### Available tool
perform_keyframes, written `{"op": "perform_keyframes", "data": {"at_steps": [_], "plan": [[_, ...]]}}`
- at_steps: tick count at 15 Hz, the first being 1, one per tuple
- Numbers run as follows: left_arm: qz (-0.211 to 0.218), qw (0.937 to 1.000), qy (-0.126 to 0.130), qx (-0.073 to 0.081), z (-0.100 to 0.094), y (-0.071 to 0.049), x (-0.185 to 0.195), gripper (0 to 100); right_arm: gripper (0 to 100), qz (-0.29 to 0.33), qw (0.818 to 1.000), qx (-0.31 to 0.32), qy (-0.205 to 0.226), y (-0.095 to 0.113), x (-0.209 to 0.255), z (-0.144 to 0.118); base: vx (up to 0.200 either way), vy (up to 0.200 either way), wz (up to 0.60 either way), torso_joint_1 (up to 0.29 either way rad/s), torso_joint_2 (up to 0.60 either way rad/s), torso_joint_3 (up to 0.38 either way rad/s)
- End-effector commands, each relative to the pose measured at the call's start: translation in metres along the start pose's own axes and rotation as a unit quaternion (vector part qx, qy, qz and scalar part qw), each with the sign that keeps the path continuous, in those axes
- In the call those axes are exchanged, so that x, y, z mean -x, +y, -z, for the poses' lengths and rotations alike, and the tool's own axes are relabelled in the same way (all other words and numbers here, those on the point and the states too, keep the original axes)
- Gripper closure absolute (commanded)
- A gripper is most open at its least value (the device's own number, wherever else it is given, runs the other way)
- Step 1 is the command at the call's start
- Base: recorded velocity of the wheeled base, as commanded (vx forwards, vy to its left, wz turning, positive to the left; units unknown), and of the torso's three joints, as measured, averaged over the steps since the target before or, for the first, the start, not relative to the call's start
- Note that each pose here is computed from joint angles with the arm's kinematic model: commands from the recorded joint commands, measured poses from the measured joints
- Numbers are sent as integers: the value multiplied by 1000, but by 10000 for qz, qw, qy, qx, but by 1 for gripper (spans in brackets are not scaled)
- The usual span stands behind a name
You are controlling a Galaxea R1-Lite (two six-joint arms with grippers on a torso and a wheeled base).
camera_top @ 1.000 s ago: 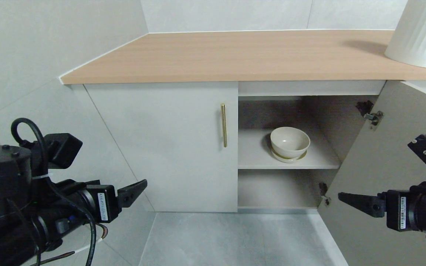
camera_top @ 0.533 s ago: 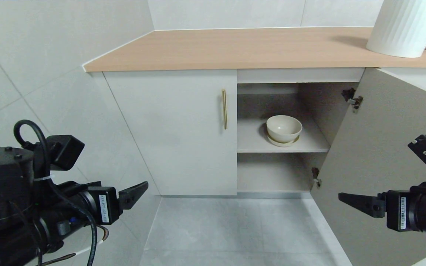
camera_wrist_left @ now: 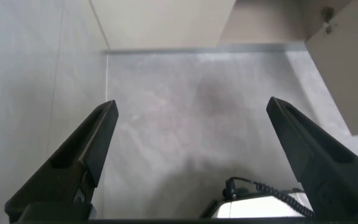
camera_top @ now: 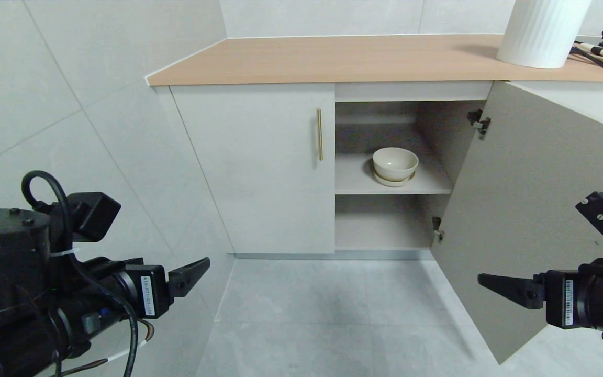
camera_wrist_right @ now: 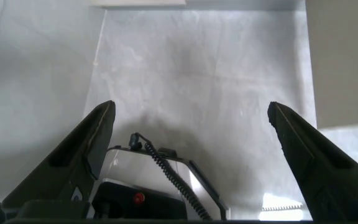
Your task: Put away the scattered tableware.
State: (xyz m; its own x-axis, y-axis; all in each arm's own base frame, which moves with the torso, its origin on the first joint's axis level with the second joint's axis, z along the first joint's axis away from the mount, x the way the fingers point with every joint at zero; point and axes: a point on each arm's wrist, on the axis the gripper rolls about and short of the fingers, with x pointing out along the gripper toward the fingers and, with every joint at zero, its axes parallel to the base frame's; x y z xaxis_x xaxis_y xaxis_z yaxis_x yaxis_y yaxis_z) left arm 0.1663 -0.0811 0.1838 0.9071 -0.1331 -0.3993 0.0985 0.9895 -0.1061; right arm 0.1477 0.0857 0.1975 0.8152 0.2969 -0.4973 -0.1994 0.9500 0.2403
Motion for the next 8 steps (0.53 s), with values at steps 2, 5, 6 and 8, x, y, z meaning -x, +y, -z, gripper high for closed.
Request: {"op": "perform_keyframes", "data": {"at_steps": [2,5,6,8], "plan": [[5,10000,26,-8,1,0,0,0,0,10,10000,7,21,0,-1,0,0,0,0,0,0,0],[26,10000,57,-45,3,-1,-1,0,0,16,10000,3,19,0,-1,0,0,0,0,0,0,0],[24,10000,64,-47,4,-1,-1,0,0,16,10000,3,19,0,-1,0,0,0,0,0,0,0],[26,10000,57,-45,3,-1,-1,0,0,16,10000,3,19,0,-1,0,0,0,0,0,0,0]]}}
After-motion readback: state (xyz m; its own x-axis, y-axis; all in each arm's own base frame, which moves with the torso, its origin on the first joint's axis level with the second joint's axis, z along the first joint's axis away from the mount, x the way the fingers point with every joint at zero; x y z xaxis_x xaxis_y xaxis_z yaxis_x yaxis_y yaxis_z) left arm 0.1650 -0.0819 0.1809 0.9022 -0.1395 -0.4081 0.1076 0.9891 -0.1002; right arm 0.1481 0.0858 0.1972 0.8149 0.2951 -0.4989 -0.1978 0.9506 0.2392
